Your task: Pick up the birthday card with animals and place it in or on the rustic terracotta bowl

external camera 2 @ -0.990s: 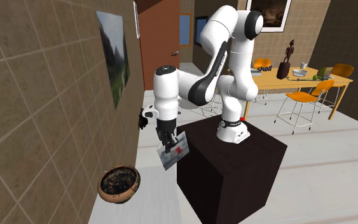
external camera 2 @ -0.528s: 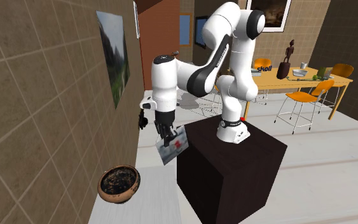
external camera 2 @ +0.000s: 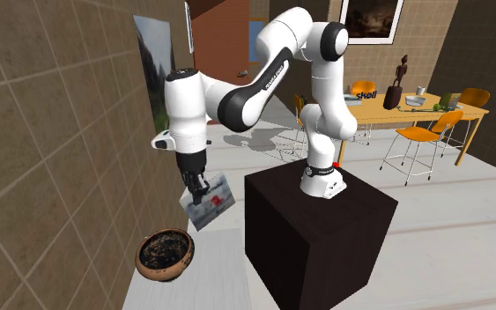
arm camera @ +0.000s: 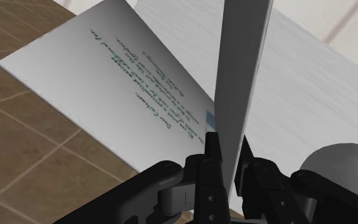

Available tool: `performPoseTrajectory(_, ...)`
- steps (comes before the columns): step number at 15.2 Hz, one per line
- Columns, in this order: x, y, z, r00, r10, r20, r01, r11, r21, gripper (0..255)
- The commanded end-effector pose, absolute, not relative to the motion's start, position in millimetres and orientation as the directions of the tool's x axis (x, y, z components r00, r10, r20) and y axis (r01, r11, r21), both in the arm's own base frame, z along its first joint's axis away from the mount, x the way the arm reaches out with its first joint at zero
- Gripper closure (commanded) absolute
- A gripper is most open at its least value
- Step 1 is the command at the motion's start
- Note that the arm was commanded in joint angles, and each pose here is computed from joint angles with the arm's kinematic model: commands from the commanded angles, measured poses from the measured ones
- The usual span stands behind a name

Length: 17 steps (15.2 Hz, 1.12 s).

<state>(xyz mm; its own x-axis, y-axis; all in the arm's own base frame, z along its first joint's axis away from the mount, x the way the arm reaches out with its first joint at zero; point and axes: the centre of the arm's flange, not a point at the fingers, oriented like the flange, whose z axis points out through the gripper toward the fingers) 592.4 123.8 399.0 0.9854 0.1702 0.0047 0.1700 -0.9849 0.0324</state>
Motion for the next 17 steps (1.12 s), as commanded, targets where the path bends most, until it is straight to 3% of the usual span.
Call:
performPoseTrajectory(1, 616, 115, 407, 0.985, 0.17, 0.005, 0.17, -0.985, 0.033, 255)
performPoseTrajectory(7, 697, 101, 426, 0.985, 0.17, 0.005, 0.17, -0.985, 0.033, 255)
performPoseTrajectory(17, 697, 101, 374, 0.985, 0.17, 0.005, 0.17, -0.985, 0.033, 255)
